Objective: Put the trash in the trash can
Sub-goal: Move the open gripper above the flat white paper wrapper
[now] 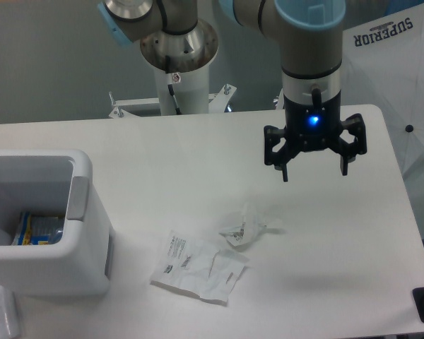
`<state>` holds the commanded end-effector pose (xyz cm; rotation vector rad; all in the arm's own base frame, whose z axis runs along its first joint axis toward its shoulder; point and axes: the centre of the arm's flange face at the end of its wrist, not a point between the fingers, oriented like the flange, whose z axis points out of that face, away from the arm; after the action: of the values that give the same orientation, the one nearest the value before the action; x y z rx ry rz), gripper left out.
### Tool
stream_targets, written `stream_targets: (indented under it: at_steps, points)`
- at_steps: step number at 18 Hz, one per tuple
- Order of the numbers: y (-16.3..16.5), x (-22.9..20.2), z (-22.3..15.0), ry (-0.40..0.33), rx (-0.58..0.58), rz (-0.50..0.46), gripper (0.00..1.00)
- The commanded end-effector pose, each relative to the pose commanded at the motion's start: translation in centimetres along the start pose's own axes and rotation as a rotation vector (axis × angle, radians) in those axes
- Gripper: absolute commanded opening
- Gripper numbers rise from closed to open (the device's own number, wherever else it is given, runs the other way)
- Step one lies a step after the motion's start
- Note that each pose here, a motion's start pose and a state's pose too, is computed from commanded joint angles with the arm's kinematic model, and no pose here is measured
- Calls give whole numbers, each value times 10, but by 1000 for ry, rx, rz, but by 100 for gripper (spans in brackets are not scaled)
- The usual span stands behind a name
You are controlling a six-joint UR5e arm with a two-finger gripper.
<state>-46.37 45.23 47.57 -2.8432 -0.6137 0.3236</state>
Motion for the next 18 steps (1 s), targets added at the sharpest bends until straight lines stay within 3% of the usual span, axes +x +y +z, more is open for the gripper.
stream_targets:
  at_steps: [6, 13, 15, 18]
  points:
    - [-14, 3, 66, 8, 32, 3, 100]
    - [15, 46, 133, 5, 41, 27, 100]
    - [17, 60, 150, 23, 21, -1, 100]
    - [13, 78, 171, 49, 4, -116, 100]
